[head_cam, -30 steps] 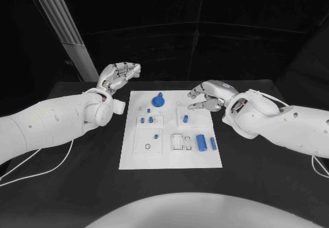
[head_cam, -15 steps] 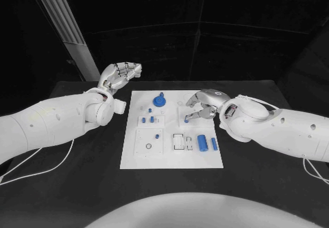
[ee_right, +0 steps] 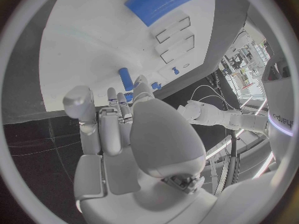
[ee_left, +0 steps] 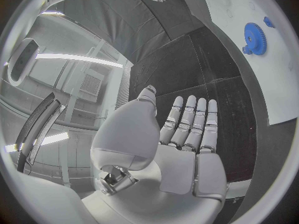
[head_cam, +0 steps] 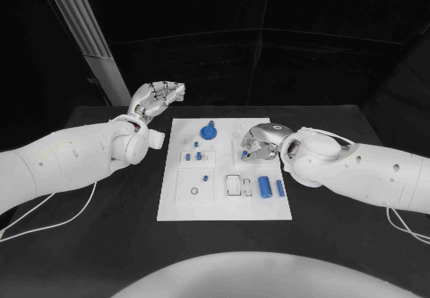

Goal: Assemble the parts on the task board

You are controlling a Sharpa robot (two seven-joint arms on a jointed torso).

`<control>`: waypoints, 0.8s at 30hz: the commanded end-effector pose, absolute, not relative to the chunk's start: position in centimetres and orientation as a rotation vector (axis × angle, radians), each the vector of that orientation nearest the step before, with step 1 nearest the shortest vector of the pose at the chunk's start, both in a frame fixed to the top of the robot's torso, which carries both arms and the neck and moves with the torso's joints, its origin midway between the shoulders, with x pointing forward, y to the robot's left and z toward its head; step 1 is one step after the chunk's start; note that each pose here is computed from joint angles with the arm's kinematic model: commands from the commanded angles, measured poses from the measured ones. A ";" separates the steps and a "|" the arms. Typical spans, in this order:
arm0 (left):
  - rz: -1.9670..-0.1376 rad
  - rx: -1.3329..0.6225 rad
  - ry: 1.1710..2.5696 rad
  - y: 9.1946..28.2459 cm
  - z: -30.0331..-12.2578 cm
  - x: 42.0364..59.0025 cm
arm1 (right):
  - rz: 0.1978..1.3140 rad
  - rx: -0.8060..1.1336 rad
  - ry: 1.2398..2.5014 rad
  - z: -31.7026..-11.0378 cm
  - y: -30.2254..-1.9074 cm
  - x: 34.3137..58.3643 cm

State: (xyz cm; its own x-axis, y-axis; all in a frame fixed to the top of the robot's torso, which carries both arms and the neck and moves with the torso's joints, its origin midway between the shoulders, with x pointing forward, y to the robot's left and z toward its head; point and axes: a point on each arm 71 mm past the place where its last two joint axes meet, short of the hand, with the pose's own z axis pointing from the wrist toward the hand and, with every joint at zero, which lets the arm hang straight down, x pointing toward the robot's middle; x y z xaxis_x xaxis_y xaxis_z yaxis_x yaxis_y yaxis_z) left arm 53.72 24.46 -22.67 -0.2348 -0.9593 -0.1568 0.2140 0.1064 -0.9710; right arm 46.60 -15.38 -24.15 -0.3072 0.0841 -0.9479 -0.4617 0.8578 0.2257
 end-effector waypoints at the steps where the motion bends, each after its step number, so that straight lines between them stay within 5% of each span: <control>1: -1.494 -0.687 1.126 24.3 -21.1 53.3 | 0.515 -0.326 1.840 -24.4 -15.2 46.6; 24: -1.494 -0.687 1.127 24.2 -21.2 53.3 | 0.523 -0.352 1.838 -24.9 -14.2 46.5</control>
State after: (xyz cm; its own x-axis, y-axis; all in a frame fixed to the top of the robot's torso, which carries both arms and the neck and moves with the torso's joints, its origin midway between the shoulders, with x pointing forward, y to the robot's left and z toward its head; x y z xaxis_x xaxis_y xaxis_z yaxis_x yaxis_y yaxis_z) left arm 53.73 24.43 -22.67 -0.2352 -0.9592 -0.1567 0.2141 0.1062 -0.9710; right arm 46.52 -14.27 -24.98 -0.3309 0.0254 -0.9433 -0.4724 0.8609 0.1889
